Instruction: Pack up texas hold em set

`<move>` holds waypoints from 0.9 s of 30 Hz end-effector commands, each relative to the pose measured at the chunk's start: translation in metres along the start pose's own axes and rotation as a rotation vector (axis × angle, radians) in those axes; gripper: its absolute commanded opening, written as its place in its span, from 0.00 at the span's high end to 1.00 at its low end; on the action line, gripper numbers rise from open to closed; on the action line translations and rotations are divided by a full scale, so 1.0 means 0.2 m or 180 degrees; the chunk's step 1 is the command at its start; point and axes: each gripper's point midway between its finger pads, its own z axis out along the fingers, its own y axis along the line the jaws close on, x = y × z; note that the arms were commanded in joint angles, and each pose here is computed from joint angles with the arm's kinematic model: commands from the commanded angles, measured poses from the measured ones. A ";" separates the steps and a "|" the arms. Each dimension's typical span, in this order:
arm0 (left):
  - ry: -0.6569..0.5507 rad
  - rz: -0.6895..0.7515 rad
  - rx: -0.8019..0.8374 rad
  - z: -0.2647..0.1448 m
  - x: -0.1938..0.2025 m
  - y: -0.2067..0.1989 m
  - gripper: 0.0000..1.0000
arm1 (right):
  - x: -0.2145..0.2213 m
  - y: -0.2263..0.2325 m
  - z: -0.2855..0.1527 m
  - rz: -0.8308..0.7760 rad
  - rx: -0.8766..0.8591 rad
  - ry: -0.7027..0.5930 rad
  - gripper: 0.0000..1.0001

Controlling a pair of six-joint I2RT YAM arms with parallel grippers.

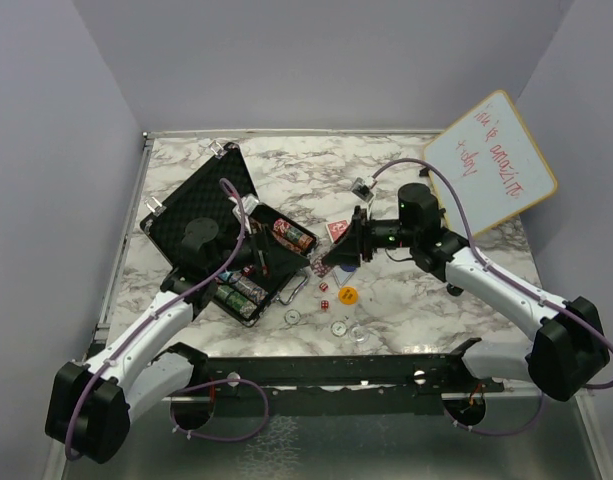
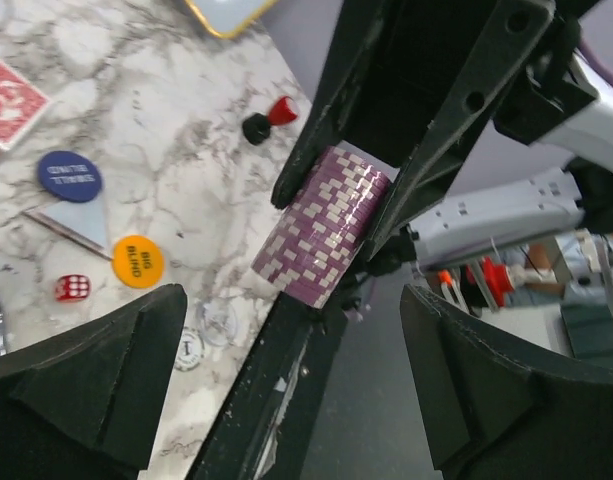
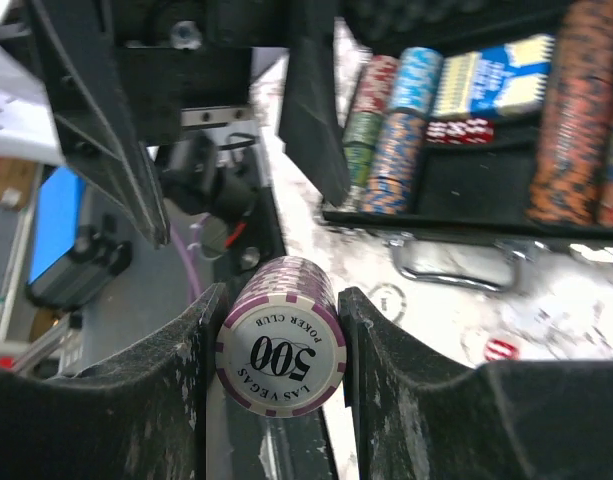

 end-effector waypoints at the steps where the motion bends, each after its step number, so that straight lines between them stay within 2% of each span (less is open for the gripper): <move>1: 0.0319 0.0326 0.0712 -0.04 0.04 -0.27 0.08 | -0.04 0.28 -0.01 -0.0333 -0.0844 -0.0010 0.74; 6: 0.0604 0.0314 0.0941 -0.04 0.13 -0.35 0.28 | -0.04 0.38 0.01 -0.0502 -0.1103 0.0028 0.74; 12: 0.0689 0.0479 0.1153 -0.07 0.18 -0.46 0.31 | -0.07 0.43 0.03 -0.0493 -0.1292 0.0016 0.75; 14: 0.0705 0.0470 0.1155 -0.06 0.19 -0.46 0.32 | -0.07 0.44 0.03 -0.0511 -0.1322 0.0018 0.75; 21: 0.0807 0.0403 0.1139 -0.03 0.23 -0.43 0.45 | -0.08 0.45 0.04 -0.0508 -0.1382 0.0021 0.75; 27: 0.0788 0.0449 0.1145 -0.03 0.24 -0.44 0.49 | -0.09 0.45 0.06 -0.0472 -0.1404 0.0011 0.74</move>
